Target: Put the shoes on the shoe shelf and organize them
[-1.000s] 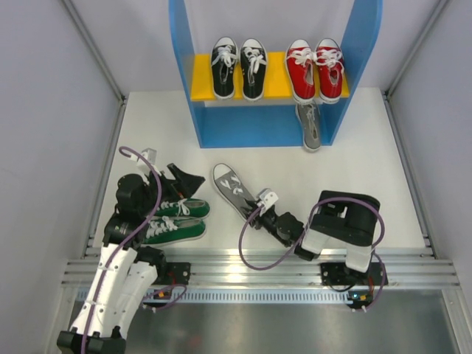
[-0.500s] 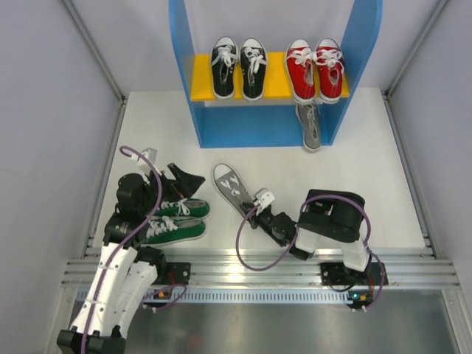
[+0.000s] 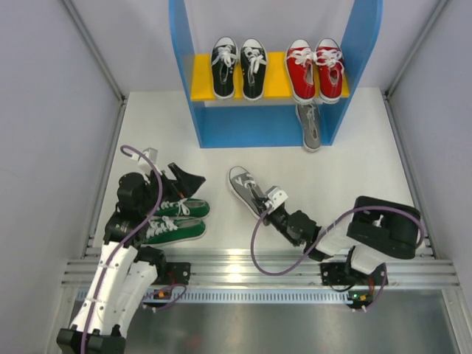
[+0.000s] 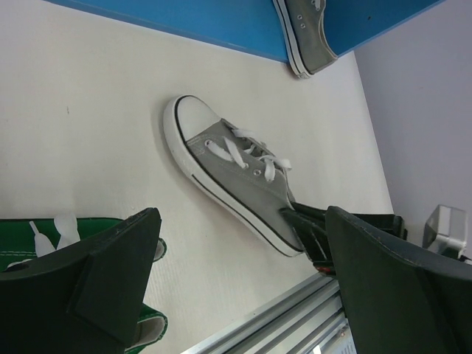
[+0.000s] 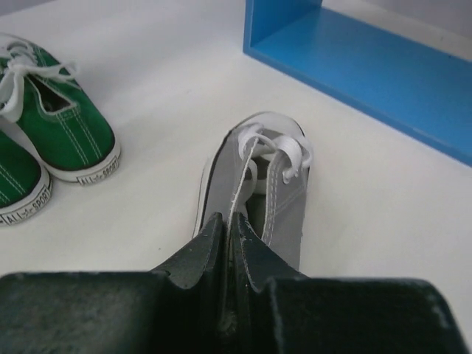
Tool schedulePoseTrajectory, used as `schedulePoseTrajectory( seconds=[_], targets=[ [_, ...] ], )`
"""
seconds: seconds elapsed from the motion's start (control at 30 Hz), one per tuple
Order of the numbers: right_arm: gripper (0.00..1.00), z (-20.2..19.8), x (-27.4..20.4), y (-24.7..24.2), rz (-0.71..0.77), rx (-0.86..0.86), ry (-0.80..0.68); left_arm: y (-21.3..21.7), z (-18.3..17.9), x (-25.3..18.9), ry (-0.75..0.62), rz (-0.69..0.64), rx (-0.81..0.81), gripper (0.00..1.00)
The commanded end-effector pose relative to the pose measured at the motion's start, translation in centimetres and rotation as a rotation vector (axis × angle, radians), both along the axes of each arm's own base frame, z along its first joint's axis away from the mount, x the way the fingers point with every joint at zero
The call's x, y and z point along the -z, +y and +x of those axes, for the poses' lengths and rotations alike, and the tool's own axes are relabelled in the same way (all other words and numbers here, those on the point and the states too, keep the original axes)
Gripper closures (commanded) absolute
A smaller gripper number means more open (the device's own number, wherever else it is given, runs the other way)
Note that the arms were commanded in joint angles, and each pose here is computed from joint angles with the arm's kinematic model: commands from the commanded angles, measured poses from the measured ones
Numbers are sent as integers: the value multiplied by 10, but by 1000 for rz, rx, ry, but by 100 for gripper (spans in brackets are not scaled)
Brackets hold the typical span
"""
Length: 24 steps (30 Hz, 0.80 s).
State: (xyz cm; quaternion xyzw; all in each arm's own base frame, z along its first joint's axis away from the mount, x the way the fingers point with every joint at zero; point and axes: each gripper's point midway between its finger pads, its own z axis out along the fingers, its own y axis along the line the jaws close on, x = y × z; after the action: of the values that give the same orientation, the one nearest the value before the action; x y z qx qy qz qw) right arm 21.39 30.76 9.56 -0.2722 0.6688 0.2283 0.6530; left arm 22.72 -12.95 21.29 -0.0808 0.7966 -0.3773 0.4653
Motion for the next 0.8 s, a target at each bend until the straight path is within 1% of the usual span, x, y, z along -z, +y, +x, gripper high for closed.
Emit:
schedulePoseTrajectory(
  seconds=[0.0, 0.07, 0.13, 0.4, 0.53, 0.57, 0.6, 0.67, 0.7, 0.73, 0.77],
  targets=[
    [100, 14, -58, -15, 111, 75, -126, -2, 3, -16, -57, -6, 13, 1],
    [100, 19, -66, -23, 107, 104, -146, -2, 4, -17, -58, -7, 10, 1],
    [100, 24, -83, -34, 139, 135, -176, -2, 3, -17, -56, -7, 13, 1],
    [100, 46, -120, -75, 126, 280, -289, -3, 4, -16, -51, -10, 13, 1],
    [100, 74, -133, -95, 127, 389, -324, -3, 5, -13, -43, -11, 16, 1],
    [100, 81, -141, -95, 147, 407, -334, -3, 5, -15, -49, -12, 16, 1],
    [100, 89, -134, -95, 129, 421, -328, -4, 5, -14, -44, -12, 17, 1],
    [100, 108, -147, -101, 167, 462, -351, -4, 5, -15, -46, -12, 17, 1],
    [100, 118, -138, -99, 145, 470, -340, -4, 5, -16, -49, -13, 20, 1],
    [100, 128, -139, -103, 142, 482, -347, -4, 4, -16, -50, -13, 20, 1],
    [100, 137, -150, -100, 172, 486, -363, -4, 4, -17, -53, -13, 19, 1]
  ],
)
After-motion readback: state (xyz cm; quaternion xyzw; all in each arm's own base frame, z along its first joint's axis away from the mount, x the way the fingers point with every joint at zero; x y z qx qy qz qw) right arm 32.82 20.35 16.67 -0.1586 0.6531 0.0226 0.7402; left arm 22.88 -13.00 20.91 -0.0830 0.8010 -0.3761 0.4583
